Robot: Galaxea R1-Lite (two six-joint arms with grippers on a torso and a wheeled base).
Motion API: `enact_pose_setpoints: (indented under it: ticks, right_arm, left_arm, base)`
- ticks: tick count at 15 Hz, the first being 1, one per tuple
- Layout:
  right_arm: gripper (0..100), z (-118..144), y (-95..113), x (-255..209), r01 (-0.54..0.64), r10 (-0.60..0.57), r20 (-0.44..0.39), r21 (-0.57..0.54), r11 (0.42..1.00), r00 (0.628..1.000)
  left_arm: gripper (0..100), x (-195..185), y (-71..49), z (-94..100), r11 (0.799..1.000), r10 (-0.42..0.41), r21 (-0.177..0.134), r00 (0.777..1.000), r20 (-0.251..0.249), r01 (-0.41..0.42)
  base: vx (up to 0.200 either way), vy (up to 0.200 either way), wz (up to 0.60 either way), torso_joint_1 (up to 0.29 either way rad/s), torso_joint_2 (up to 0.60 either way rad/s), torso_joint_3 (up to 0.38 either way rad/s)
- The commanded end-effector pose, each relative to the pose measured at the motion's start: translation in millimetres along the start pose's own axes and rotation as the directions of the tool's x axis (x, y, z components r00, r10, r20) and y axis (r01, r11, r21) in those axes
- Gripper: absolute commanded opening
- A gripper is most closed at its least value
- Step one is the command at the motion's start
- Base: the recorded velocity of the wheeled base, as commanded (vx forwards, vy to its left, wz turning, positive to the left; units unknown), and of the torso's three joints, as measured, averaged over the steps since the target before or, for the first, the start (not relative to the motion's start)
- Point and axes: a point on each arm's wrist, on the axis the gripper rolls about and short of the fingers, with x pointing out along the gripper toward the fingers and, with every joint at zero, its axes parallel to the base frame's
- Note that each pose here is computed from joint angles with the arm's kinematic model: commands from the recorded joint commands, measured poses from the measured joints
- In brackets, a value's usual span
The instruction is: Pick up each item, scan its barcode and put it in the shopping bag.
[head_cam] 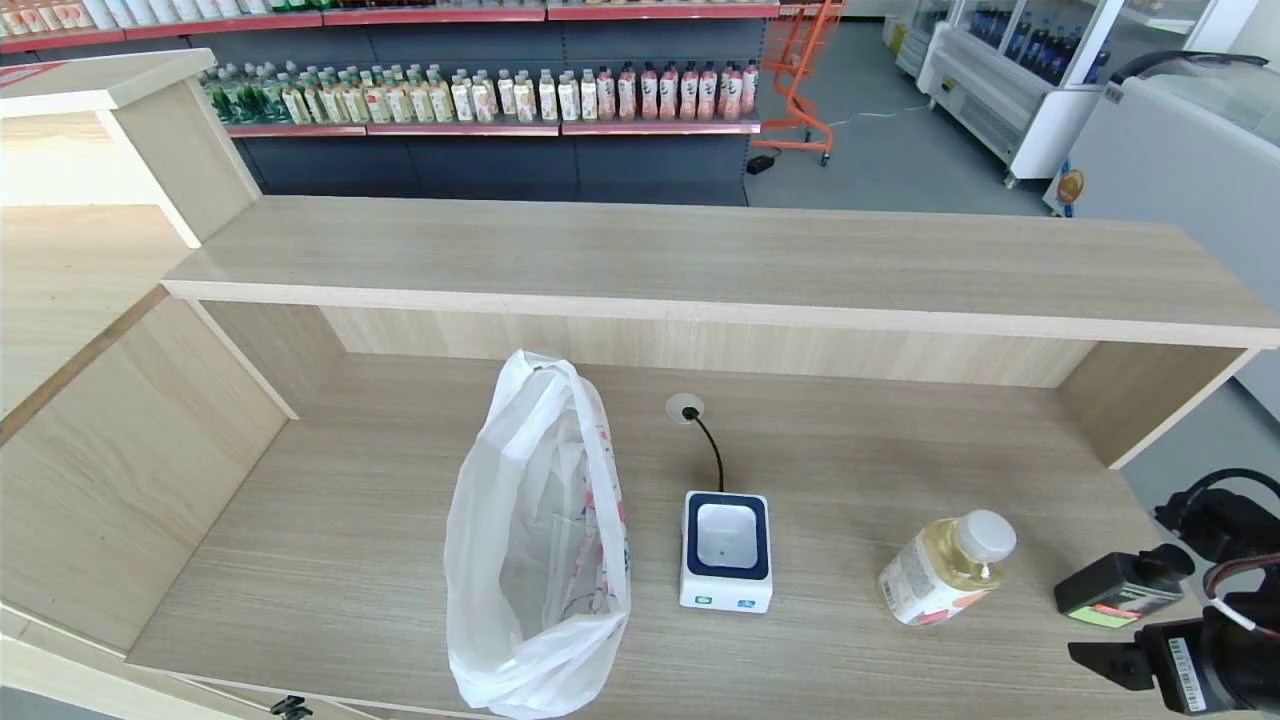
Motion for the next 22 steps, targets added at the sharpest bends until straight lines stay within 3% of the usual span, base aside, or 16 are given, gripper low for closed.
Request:
enact_pose_setpoints:
  ticks: [1,5,9,22]
  right_arm:
    - [100,-2.8,8.7,26.1,-0.055,0.052,-0.091,-0.023,0.998,0.995]
    - [100,9.2,35.6,42.0,-0.14,0.139,-0.018,-0.06,0.988,0.99]
    - [100,4.2,39.6,53.0,-0.145,0.144,-0.027,-0.069,0.987,0.989]
    - [100,22.3,67.4,106.2,-0.178,0.194,0.152,-0.111,0.978,0.969]
  left_arm:
    - [100,0.1,0.0,-0.4,1.0,0.0,0.0,1.0,-0.001,0.0]
    - [100,-0.1,0.0,0.1,1.0,0.0,0.0,1.0,0.001,0.0]
    - [100,-0.1,0.0,0.1,1.0,0.0,0.0,1.0,0.001,0.0]
    - [100,-0.1,0.0,0.1,1.0,0.0,0.0,1.0,0.001,0.0]
  base:
    - [0.0,0.0,0.0,0.0,0.0,0.0]
    - [0.0,0.0,0.0,0.0,0.0,0.0]
    - [0.0,0.0,0.0,0.0,0.0,0.0]
    - [0.0,0.0,0.0,0.0,0.0,0.0]
